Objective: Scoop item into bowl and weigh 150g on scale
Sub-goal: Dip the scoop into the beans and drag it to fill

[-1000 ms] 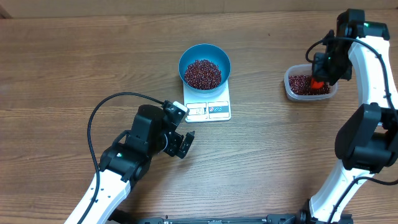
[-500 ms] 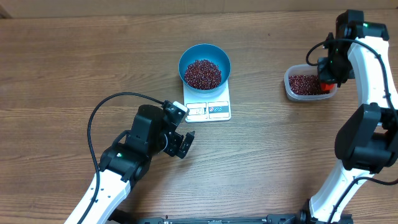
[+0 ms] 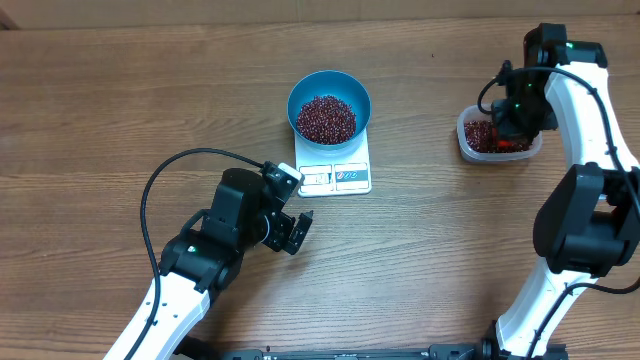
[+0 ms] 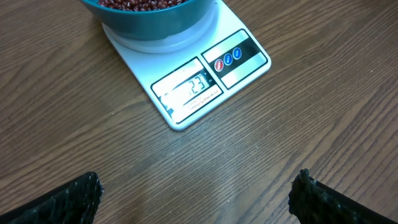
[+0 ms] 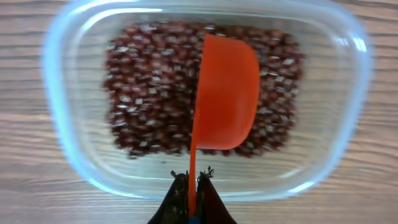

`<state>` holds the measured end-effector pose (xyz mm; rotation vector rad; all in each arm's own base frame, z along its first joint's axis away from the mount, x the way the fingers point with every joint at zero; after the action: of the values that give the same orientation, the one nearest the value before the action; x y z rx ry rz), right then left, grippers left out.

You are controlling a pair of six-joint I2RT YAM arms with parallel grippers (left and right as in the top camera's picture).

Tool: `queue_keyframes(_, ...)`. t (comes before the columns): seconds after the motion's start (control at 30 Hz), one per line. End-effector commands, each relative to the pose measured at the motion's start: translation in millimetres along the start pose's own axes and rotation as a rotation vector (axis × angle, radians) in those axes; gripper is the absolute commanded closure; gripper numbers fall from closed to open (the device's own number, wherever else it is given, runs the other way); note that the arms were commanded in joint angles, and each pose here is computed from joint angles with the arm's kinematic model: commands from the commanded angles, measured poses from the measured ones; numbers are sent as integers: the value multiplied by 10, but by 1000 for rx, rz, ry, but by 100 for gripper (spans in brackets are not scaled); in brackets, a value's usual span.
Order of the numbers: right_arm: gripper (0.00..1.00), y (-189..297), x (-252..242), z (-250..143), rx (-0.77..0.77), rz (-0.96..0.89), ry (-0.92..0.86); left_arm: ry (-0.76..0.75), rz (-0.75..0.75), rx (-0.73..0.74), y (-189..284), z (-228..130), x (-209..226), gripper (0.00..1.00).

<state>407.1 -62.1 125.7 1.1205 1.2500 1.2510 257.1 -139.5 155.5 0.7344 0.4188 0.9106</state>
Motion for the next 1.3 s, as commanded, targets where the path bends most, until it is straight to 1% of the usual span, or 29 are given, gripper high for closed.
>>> queue_keyframes(0.0,96,-17,140,-12,-1,91,50,12,8,7,-13,-20,19,0)
queue_keyframes(0.23,96,-20,222,-39,4,146,77,12,8,7,-13,-20,19,1)
queue_keyframes(0.57,96,-272,363,-156,41,207,88,12,8,7,-13,-20,19,1)
queue_keyframes(0.9,96,-208,540,-75,-20,372,70,12,8,7,-13,-20,19,1)
queue_keyframes(1.1,96,-157,479,-58,-55,466,19,13,8,7,-13,-20,19,0)
queue_keyframes(1.27,96,-71,366,-39,-110,589,-52,12,8,7,-13,-20,19,0)
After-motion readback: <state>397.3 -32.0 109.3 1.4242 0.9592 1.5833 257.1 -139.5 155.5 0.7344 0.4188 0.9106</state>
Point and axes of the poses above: each gripper's point midway between its finger pads, its own y axis back along the fingers, its own x axis along the line the jaws close on, z = x × y, the point moved 3 cm from there along y, back along the fingers, and after that the axes turned 1 degree about -y, right-handed, at the moved point
